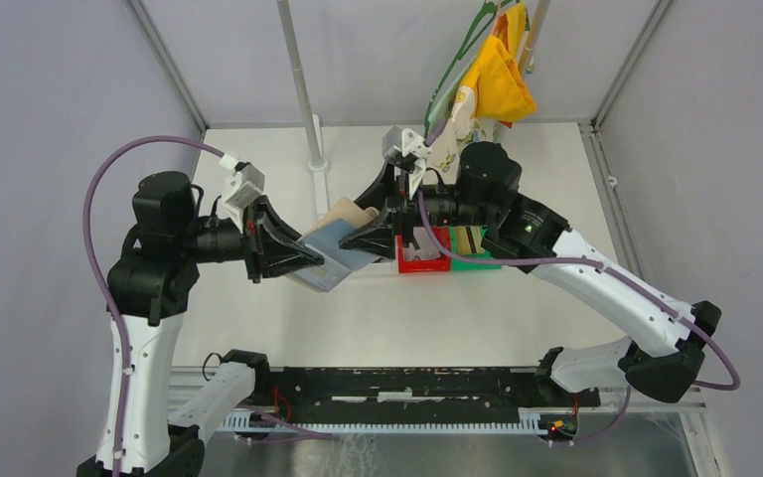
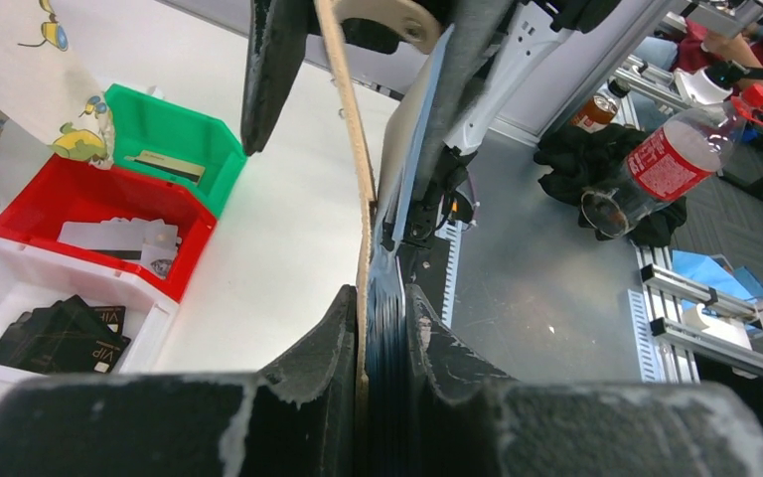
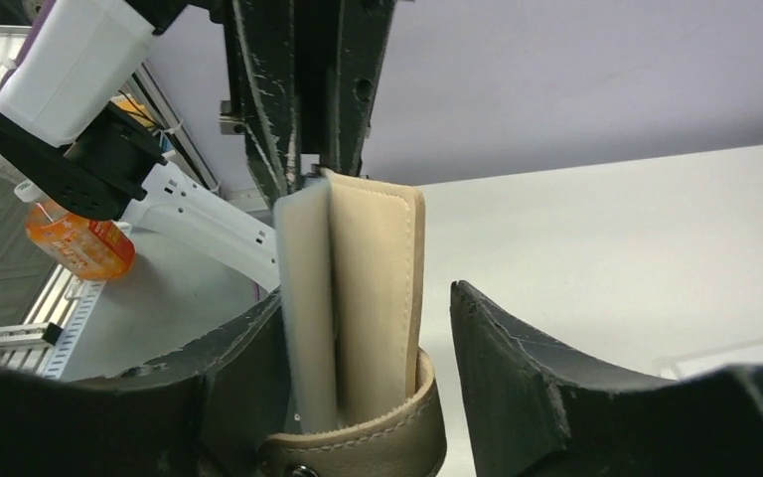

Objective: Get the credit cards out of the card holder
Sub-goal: Remove the credit card from the card holder.

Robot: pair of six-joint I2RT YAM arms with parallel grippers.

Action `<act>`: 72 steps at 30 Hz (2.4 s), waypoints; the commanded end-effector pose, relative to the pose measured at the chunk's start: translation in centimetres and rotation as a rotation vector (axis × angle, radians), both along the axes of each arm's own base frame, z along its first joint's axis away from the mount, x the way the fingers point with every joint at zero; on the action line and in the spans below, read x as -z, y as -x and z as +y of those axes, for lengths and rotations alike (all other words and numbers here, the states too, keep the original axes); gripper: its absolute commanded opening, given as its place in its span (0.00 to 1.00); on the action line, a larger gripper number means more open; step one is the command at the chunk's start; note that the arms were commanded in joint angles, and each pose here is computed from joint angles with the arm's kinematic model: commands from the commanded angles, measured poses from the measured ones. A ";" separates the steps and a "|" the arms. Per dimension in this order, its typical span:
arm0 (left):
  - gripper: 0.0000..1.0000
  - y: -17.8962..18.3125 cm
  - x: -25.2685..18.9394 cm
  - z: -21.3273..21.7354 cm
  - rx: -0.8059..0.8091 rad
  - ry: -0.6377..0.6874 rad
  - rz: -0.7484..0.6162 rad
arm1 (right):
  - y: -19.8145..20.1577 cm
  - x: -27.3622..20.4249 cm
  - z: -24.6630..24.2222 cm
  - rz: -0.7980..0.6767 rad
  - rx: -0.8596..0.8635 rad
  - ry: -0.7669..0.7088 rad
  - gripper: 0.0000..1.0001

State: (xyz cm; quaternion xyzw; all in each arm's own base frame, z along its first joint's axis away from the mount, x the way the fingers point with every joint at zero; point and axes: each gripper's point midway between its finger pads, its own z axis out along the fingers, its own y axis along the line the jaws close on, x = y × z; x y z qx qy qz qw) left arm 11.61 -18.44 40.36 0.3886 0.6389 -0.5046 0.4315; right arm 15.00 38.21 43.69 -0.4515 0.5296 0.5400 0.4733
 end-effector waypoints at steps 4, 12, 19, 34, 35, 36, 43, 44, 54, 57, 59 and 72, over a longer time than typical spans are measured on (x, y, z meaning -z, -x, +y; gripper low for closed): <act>0.02 1.6 -1.7 0.1 0.065 0.012 -0.125 | 0.1 -1.8 0.0 -0.055 -0.023 0.013 0.33; 0.65 0.3 -1.2 0.1 0.011 -0.001 -0.123 | 1.5 -5.6 -1.2 -0.040 -0.029 -0.192 0.00; 0.66 1.5 -2.3 -0.1 0.029 0.055 -0.117 | 1.4 -6.8 -2.5 -0.004 0.036 -0.316 0.00; 0.61 0.5 -4.3 -0.2 -0.079 0.167 -0.080 | 1.8 -6.3 -5.8 0.139 0.089 -0.592 0.00; 0.62 0.4 -4.4 -0.3 -0.078 0.183 -0.065 | 1.8 -6.4 -5.8 0.148 0.084 -0.601 0.00; 0.62 0.3 -4.4 -0.4 -0.076 0.198 -0.048 | 2.0 -6.6 -5.7 0.152 0.074 -0.613 0.00; 0.61 -0.6 -5.1 -0.5 -0.091 0.237 -0.037 | 2.3 -7.3 -5.4 0.168 0.061 -0.658 0.00; 0.61 -0.6 -5.1 -0.5 -0.095 0.240 -0.037 | 2.4 -7.4 -5.4 0.170 0.060 -0.669 0.00; 0.62 0.7 -4.5 -0.5 -0.062 0.241 -0.051 | 3.0 -8.0 -5.3 0.196 0.022 -0.725 0.00; 0.60 0.7 -4.2 -0.5 -0.063 0.233 -0.050 | 3.2 -8.1 -5.4 0.199 0.012 -0.735 0.00; 0.59 0.7 -4.1 -0.4 -0.069 0.222 -0.062 | 3.2 -8.2 -5.4 0.195 0.011 -0.735 0.00; 0.71 0.0 -7.2 1.0 -0.258 0.251 -0.271 | 5.0 -9.6 -6.2 0.116 -0.045 -0.732 0.00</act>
